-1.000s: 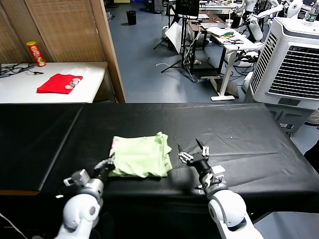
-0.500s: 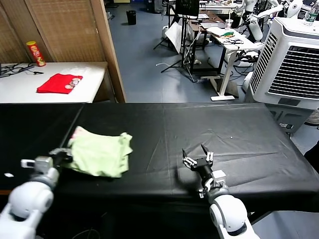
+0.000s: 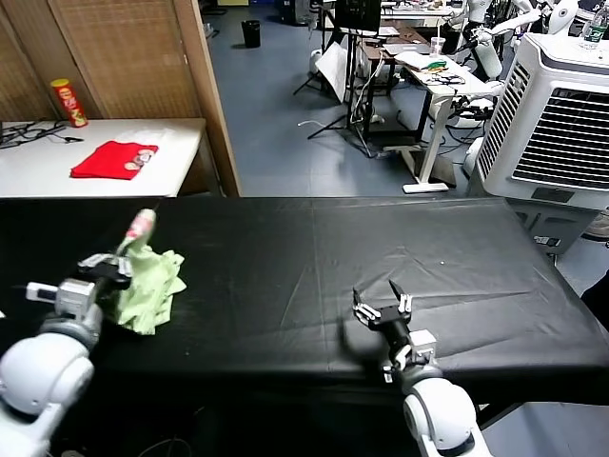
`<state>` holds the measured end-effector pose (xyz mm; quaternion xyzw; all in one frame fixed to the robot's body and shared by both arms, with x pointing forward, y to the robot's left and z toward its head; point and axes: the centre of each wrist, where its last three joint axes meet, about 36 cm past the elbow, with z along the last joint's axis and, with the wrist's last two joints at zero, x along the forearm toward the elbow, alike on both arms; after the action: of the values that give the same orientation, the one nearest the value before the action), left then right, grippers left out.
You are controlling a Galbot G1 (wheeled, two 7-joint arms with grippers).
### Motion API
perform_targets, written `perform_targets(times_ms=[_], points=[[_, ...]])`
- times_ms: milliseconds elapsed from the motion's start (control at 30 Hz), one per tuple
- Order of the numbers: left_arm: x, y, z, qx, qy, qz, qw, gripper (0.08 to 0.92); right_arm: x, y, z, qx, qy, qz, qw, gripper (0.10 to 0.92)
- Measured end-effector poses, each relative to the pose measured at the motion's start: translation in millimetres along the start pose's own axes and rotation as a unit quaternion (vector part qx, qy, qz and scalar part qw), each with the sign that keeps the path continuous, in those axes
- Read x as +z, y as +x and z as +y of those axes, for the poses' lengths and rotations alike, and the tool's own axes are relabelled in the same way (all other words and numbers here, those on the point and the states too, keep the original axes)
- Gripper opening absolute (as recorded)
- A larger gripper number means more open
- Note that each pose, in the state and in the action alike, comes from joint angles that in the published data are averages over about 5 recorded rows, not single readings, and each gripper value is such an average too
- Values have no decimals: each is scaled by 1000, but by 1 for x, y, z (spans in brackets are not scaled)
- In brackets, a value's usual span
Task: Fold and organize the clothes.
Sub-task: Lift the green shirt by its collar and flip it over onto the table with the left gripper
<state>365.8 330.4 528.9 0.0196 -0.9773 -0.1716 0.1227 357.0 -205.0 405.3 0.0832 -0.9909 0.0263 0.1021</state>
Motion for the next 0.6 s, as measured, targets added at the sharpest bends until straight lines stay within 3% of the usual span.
perform_targets(times_ms=[267,500,600], points=[[-4,-14,-86,94,126,-9,988,145,4,17,-19,26,-1,8,1000,798],[2,-16,-164,160,167,-11,973,145,2,22,-27,27,-15,12,999,798],[8,-11,-187,190,165,-20,968,229,-3,20,-27,14,-32,15,999,798]])
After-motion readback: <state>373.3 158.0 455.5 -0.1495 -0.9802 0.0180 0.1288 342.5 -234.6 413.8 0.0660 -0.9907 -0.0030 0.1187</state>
